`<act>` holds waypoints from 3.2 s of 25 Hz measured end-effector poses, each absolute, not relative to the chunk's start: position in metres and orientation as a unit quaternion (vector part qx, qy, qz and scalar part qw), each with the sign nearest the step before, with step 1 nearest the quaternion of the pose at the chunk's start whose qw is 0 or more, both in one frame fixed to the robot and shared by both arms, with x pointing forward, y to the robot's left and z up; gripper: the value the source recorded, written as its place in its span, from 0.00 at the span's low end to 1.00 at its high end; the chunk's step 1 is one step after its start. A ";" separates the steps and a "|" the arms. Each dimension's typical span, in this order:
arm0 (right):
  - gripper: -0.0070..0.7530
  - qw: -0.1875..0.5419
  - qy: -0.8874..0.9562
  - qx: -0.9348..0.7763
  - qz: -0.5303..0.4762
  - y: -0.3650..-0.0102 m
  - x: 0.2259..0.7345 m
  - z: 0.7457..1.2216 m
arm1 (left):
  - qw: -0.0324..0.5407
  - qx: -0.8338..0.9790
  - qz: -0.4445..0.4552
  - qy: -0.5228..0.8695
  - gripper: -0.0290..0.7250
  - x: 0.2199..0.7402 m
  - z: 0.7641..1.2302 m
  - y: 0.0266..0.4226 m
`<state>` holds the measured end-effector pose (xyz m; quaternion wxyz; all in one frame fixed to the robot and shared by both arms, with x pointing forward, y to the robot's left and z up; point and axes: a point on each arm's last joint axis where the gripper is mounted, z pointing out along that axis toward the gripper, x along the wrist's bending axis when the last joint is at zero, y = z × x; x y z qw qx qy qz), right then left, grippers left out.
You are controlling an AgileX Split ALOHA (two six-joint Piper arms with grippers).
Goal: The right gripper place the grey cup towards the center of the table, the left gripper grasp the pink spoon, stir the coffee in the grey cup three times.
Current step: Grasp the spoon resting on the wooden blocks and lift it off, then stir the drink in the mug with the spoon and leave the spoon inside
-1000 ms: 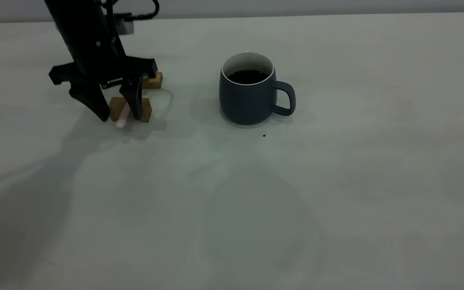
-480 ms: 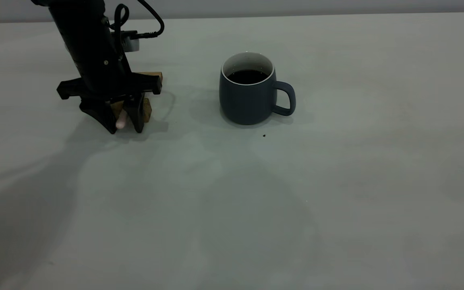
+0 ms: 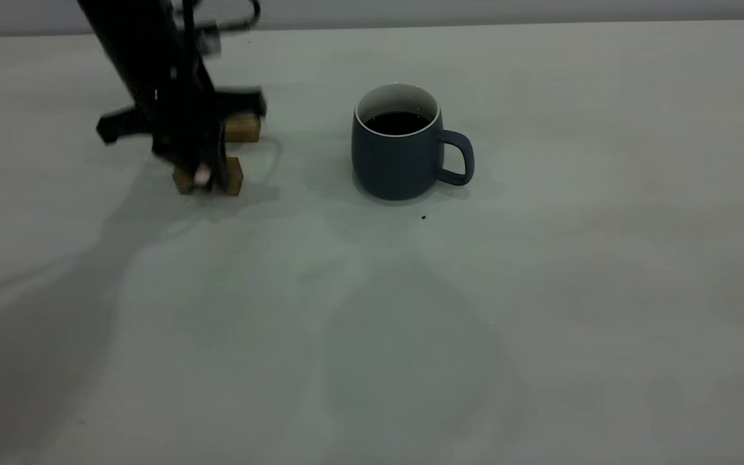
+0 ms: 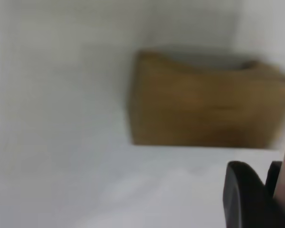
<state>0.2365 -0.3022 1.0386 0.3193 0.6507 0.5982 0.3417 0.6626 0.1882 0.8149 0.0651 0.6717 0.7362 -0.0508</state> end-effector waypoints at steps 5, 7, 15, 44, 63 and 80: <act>0.64 0.319 0.598 0.651 0.341 -0.302 0.237 1.038 | 0.148 0.630 -0.084 0.758 0.21 0.665 0.886 0.176; 0.64 0.319 0.598 0.651 0.341 -0.302 0.237 1.038 | 0.172 0.614 -0.108 0.762 0.21 0.662 0.906 0.171; 0.64 0.319 0.598 0.651 0.341 -0.302 0.237 1.038 | 0.230 0.503 -0.298 0.778 0.21 0.651 0.943 0.143; 0.64 0.319 0.598 0.651 0.341 -0.302 0.237 1.038 | 0.029 -0.132 -0.576 0.806 0.21 0.668 0.905 0.090; 0.64 0.319 0.598 0.651 0.341 -0.302 0.237 1.038 | 0.018 -0.142 -0.578 0.804 0.21 0.672 0.829 0.087; 0.64 0.319 0.598 0.651 0.341 -0.302 0.237 1.038 | 0.064 -0.122 -0.567 0.812 0.21 0.695 0.813 0.067</act>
